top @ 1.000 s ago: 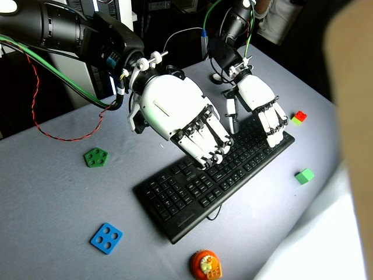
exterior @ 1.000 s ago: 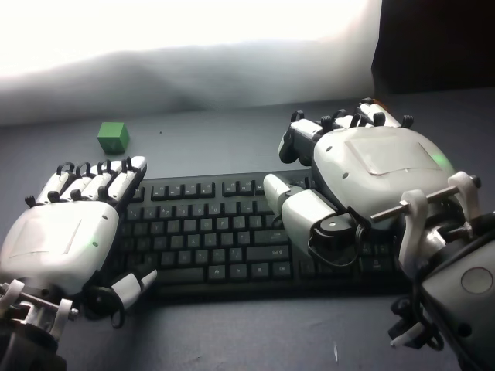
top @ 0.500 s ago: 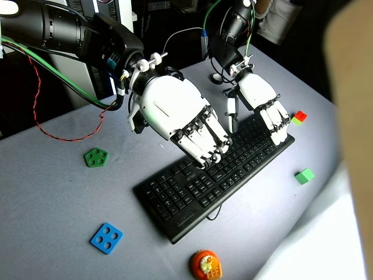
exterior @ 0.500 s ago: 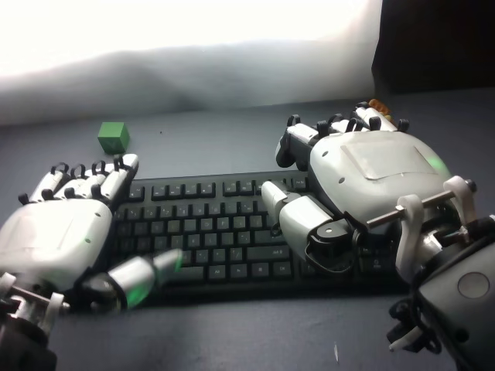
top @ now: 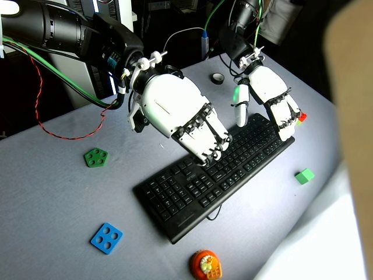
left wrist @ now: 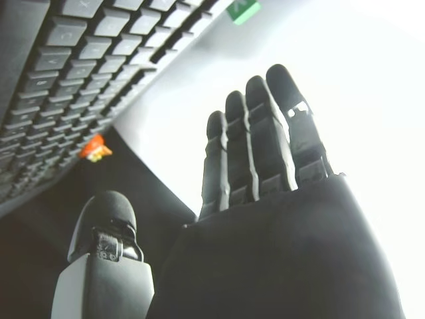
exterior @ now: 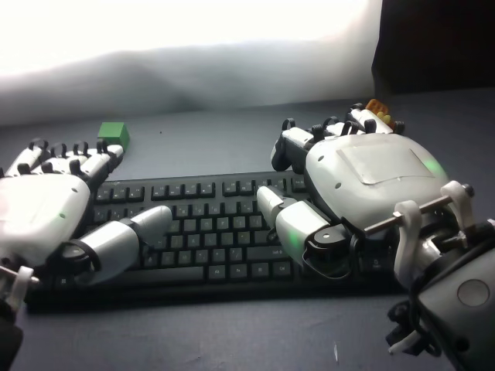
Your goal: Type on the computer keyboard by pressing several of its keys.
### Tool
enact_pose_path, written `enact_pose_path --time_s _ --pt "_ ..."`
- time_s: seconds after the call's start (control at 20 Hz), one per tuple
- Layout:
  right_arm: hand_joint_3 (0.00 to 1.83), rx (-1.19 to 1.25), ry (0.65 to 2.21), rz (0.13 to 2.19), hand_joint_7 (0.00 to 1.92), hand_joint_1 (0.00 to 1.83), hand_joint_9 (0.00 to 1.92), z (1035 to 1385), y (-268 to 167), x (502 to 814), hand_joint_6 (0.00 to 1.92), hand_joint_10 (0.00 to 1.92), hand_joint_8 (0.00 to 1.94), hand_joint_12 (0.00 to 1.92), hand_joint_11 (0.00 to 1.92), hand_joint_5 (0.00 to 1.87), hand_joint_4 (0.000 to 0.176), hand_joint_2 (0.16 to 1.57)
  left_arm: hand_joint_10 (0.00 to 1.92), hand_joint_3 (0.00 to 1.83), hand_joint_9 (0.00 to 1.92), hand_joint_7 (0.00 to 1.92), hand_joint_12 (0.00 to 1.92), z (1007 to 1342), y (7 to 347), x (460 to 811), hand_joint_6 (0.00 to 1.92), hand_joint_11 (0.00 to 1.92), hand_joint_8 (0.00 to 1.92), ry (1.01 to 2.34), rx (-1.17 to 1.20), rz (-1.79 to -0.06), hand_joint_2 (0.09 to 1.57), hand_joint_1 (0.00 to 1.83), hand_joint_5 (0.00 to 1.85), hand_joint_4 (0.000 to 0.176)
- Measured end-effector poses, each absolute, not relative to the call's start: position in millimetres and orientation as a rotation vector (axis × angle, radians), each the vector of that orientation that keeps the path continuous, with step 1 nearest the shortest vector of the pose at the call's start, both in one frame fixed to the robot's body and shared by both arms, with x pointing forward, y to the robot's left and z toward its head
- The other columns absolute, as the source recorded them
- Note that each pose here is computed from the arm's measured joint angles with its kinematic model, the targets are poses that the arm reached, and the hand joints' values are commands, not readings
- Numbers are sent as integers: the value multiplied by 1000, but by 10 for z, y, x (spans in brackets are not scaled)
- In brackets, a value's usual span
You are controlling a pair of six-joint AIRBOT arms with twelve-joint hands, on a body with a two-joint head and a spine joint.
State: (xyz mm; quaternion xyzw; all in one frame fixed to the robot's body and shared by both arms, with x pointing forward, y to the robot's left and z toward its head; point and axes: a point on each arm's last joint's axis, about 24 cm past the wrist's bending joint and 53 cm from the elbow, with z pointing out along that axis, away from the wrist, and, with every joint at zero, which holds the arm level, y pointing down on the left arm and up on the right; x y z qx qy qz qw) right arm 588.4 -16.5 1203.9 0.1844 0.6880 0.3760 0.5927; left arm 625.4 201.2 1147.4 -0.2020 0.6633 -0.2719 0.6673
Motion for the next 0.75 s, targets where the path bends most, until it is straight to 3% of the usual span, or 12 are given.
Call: enact_pose_path --time_s 0.05,0.15,0.2,0.25,0.3,0.35,0.4,0.45,0.5,0.55,0.6,0.75 --pt "0 428 1601 876 762 93 510 12040 -159 5876 893 1152 443 1793 131 498 0 1285 20 5 382 471 1063 11500 2052 6260 53 0 20 1499 -468 -605 1222 0 521 0" --pt "0 420 1601 874 879 154 667 12028 -158 5869 1004 1429 934 1906 404 722 0 1251 146 5 670 860 1295 11542 2112 6269 176 0 153 1501 -485 -593 1236 0 838 0" --pt "0 422 1604 874 975 191 785 12022 -153 5866 962 1503 1019 1918 551 842 0 1244 757 1 719 999 1558 11557 2122 6270 275 144 412 1507 -480 -589 1262 0 986 0" --pt "0 419 1602 876 1094 153 916 12028 -145 5863 1030 1676 1175 1920 713 916 0 1256 1273 0 742 962 1790 11587 2121 6269 607 336 949 1505 -476 -592 1266 0 1005 0" --pt "9 415 1600 879 1174 98 1032 12036 -137 5859 1194 1787 1309 1921 844 951 0 1289 1544 0 780 947 1892 11599 2118 6255 926 451 1272 1509 -477 -593 1265 0 962 0" --pt "20 409 1599 879 1305 81 1208 12036 -133 5853 1334 1827 1388 1921 1031 1038 0 1343 1727 3 908 1039 1915 11597 2104 6237 1367 635 1466 1517 -480 -599 1280 0 974 0" --pt "25 405 1598 881 1371 55 1302 12038 -126 5843 1414 1879 1476 1921 1186 1107 0 1395 1793 4 1009 1108 1920 11574 2087 6215 1605 800 1548 1531 -484 -603 1293 0 996 0" --pt "19 402 1599 884 1415 32 1372 12038 -118 5833 1512 1913 1613 1921 1327 1193 0 1468 1815 16 1142 1210 1921 11547 2082 6190 1682 970 1581 1550 -487 -599 1352 7 1055 0" --pt "16 399 1597 884 1431 59 1429 12044 -114 5831 1654 1919 1739 1921 1415 1267 122 1524 1810 17 1212 1275 1921 11542 2097 6178 1722 1036 1584 1555 -490 -594 1394 1 1101 0" --pt "46 396 1595 885 1426 73 1458 12050 -111 5830 1700 1921 1811 1921 1455 1270 165 1562 1807 22 1302 1345 1921 11537 2108 6170 1686 1133 1602 1563 -491 -592 1457 46 1128 0" --pt "71 395 1596 885 1415 86 1448 12049 -110 5829 1715 1921 1820 1921 1450 1261 174 1569 1814 17 1339 1380 1921 11540 2144 6158 1676 1168 1614 1566 -502 -584 1478 89 1152 0" --pt "79 392 1596 883 1424 285 1460 12049 -109 5829 1715 1921 1844 1921 1448 1272 176 1562 1863 10 1348 1371 1921 11561 2211 6153 1812 1149 1710 1563 -511 -568 1532 258 1115 0"
